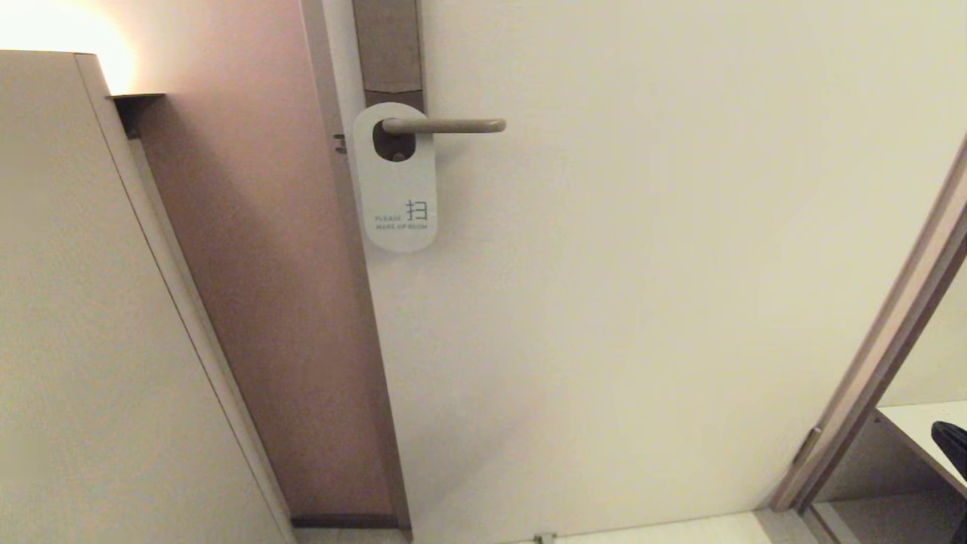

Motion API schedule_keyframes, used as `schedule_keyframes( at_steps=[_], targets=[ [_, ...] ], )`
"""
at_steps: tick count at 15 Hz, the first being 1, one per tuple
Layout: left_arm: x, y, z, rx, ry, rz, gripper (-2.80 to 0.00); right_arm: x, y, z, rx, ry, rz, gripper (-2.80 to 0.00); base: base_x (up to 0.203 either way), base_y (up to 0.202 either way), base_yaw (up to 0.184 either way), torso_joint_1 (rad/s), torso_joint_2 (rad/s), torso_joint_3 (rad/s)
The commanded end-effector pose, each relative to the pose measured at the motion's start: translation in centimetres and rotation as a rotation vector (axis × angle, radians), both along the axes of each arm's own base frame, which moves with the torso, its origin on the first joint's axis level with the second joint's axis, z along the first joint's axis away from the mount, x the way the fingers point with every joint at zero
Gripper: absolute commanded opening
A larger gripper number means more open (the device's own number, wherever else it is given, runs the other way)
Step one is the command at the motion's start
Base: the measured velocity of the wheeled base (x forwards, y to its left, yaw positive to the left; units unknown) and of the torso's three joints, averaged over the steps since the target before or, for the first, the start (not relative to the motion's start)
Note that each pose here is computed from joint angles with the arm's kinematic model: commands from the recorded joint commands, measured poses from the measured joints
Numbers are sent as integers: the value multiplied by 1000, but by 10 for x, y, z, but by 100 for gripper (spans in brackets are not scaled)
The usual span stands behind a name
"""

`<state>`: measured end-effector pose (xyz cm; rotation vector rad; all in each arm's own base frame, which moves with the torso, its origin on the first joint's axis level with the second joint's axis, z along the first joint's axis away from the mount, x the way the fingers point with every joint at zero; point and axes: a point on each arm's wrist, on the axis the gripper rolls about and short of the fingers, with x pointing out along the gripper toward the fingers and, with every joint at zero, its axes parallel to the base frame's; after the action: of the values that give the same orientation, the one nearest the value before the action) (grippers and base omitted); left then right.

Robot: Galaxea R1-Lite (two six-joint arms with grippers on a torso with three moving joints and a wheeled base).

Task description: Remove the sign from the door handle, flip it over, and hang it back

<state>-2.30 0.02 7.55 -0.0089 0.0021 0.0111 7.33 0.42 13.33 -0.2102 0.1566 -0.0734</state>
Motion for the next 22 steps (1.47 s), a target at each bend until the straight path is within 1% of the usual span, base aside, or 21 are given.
schedule_keyframes(
  at_steps=[1, 4, 7, 8, 9, 10, 11, 14, 16, 18, 22],
  targets=[
    [0, 0, 0, 0, 1, 1, -280, -20, -4, -4, 30, -60, -6, -280, 0, 0, 0, 0, 0, 0],
    [0, 0, 0, 0, 1, 1, -280, -39, -6, -18, 73, -12, -21, -280, 0, 0, 0, 0, 0, 0],
    [0, 0, 0, 0, 1, 0, -280, -59, -7, -33, 88, 15, -28, -280, 0, 0, 0, 0, 0, 0],
    [0, 0, 0, 0, 1, 0, -280, -64, -7, -36, 92, 10, -26, -280, 0, 0, 0, 0, 0, 0],
    [0, 0, 0, 0, 1, 0, -280, -69, -7, -39, 102, -10, -8, -280, 0, 0, 0, 0, 0, 0],
    [0, 0, 0, 0, 1, 0, -280, -73, -6, -42, 111, -13, 30, -280, 0, 0, 0, 0, 0, 0],
    [0, 0, 0, 0, 1, 1, -280, -77, -5, -46, 118, -6, 47, -280, 0, 0, 0, 0, 0, 0],
    [0, 0, 0, 0, 1, 1, -280, -81, -4, -51, 131, -6, 58, -280, 0, 0, 0, 0, 0, 0],
    [0, 0, 0, 0, 1, 0, -280, -84, -4, -55, 134, 10, 60, -280, 0, 0, 0, 0, 0, 0],
    [0, 0, 0, 0, 1, 0, -280, -86, -4, -56, 145, -20, 60, -280, 0, 0, 0, 0, 0, 0],
    [0, 0, 0, 0, 1, 1, -280, -92, -4, -57, 145, -96, 67, -280, 0, 0, 0, 0, 0, 0]
  ],
)
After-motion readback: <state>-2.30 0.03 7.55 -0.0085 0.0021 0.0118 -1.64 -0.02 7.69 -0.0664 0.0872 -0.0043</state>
